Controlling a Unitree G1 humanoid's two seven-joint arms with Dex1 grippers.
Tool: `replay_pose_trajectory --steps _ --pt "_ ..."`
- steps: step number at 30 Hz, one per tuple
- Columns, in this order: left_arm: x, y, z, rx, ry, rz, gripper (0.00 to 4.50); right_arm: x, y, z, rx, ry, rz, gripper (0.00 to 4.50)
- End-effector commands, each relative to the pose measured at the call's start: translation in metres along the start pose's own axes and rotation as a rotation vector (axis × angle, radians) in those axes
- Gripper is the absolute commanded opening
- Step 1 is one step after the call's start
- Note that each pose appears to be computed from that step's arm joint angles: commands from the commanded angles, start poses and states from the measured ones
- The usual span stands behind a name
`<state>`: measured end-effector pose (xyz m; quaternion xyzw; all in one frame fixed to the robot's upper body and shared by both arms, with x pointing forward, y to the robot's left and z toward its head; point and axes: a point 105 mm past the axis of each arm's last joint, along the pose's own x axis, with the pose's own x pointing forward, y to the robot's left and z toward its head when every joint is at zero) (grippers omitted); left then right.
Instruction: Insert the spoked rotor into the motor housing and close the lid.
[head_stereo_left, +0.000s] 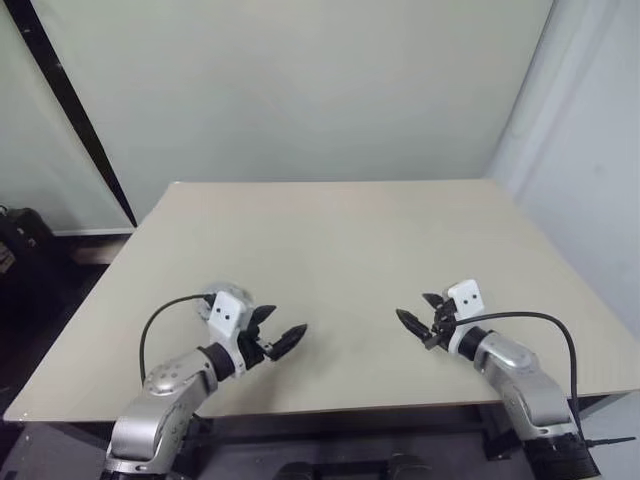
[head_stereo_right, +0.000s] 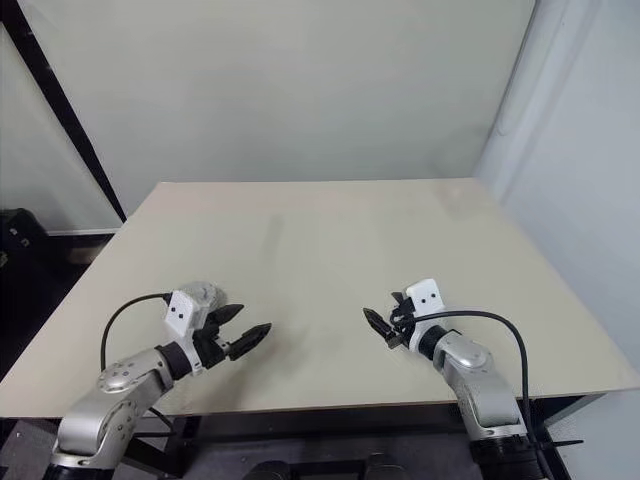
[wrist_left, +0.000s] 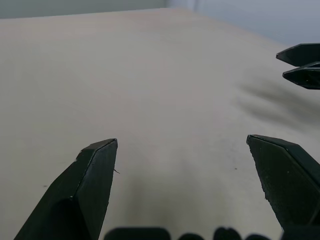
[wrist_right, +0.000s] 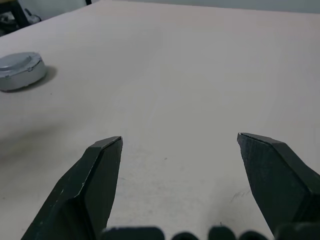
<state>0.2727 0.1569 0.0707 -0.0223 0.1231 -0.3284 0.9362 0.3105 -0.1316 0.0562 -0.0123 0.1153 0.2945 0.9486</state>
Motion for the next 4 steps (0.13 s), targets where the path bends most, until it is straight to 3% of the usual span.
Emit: replay_pose_trajectory --steps 1,4 --pt "0.0065 -0.0014 0.0143 0.037 -0.049 -0.019 4.44 -0.0021 0.0014 0.0203 -0.015 -0.070 -0.004 4.02" --pt "0.0098 -0.0011 0.0154 0.036 -0.050 -0.028 4.44 -0.0005 0.0048 0.0201 -0.006 -0.073 -0.002 4.02"
